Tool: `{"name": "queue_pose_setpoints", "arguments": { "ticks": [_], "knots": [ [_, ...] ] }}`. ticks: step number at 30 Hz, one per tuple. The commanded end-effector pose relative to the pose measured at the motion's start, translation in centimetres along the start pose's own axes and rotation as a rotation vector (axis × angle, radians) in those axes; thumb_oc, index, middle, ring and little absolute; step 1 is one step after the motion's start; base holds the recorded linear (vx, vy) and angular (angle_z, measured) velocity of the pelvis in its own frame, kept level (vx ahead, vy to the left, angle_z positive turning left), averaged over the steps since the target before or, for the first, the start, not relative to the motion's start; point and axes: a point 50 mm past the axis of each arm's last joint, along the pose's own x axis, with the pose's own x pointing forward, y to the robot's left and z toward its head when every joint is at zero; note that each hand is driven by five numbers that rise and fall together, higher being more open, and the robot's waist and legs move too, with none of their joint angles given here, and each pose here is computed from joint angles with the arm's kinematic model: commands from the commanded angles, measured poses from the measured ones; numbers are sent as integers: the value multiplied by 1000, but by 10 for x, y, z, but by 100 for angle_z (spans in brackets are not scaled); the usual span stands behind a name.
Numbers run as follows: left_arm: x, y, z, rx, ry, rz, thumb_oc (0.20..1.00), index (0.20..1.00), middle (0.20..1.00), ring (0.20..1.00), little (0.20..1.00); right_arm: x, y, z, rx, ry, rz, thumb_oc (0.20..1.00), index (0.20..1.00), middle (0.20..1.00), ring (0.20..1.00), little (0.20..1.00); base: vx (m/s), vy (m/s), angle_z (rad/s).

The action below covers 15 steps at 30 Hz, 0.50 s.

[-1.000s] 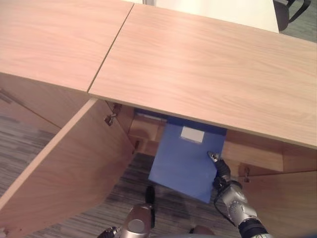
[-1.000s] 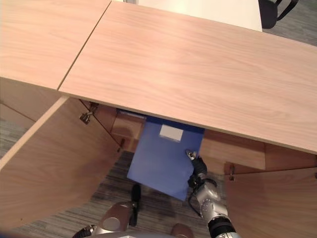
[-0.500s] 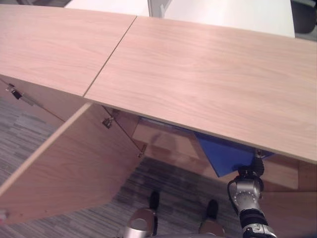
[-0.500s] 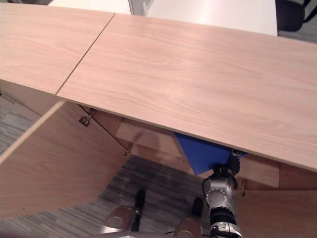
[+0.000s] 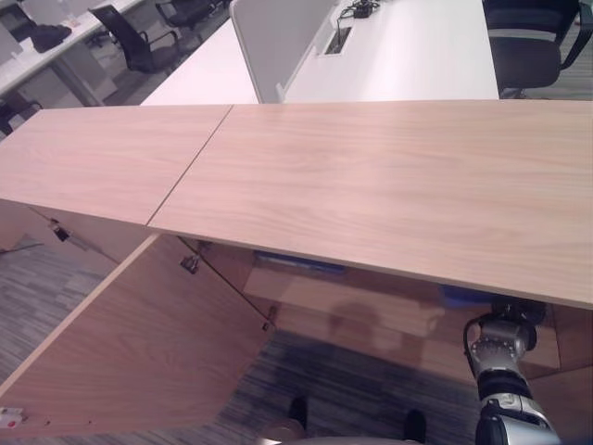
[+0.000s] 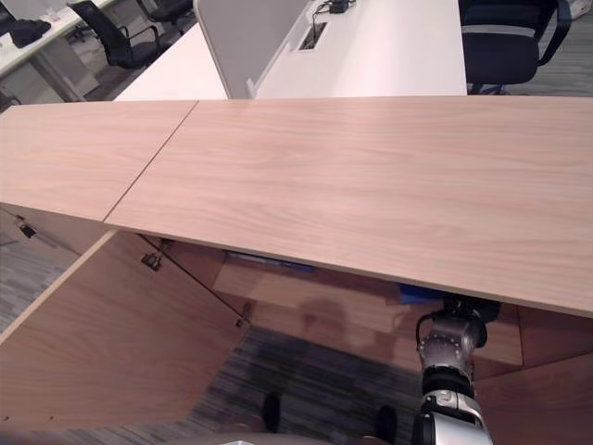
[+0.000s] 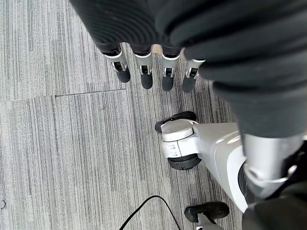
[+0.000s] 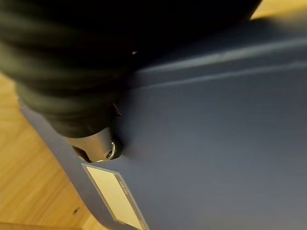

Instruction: Put the empty folder in the office cabinet

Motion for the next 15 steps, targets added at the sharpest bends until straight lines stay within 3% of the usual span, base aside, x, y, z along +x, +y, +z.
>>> {"name": "queue_pose_setpoints", "arguments": {
  "ticks": [1, 6, 7, 9, 10, 11, 12, 15],
  "knots": [
    [-9, 20, -13, 73, 51, 5, 1000, 1000, 1000, 1000, 1000, 26, 50, 88, 203, -319, 109, 200, 200, 200, 200, 200, -20, -119, 22],
    [-4, 11, 0, 113, 15, -21, 1000, 1000, 1000, 1000, 1000, 31, 84, 106, 224, -353, 167, 200, 200, 200, 200, 200, 40, -55, 19],
    [0, 11, 8, 117, 0, -9, 1000, 1000, 1000, 1000, 1000, 31, 111, 107, 227, -350, 221, 200, 200, 200, 200, 200, 96, -10, 13],
    [1, 9, 9, 108, -3, -5, 1000, 1000, 1000, 1000, 1000, 29, 121, 99, 237, -326, 237, 200, 200, 200, 200, 200, 80, 5, -19],
    [1, 12, 7, 118, 16, 7, 1000, 1000, 1000, 1000, 1000, 27, 144, 95, 270, -311, 281, 200, 200, 200, 200, 200, 82, 19, -43],
    [13, -3, 60, 179, -137, -27, 1000, 1000, 1000, 1000, 1000, 16, 186, 77, 336, -254, 328, 200, 200, 200, 200, 200, -23, 67, -61],
    [14, 5, 78, 158, -193, 2, 1000, 1000, 1000, 1000, 1000, 15, 208, 80, 325, -230, 348, 200, 200, 200, 200, 200, -99, 88, -62],
    [14, 6, 72, 116, -191, 50, 1000, 1000, 1000, 1000, 1000, 21, 220, 94, 294, -242, 313, 200, 200, 200, 200, 200, -99, 105, -63]
  ]
}}
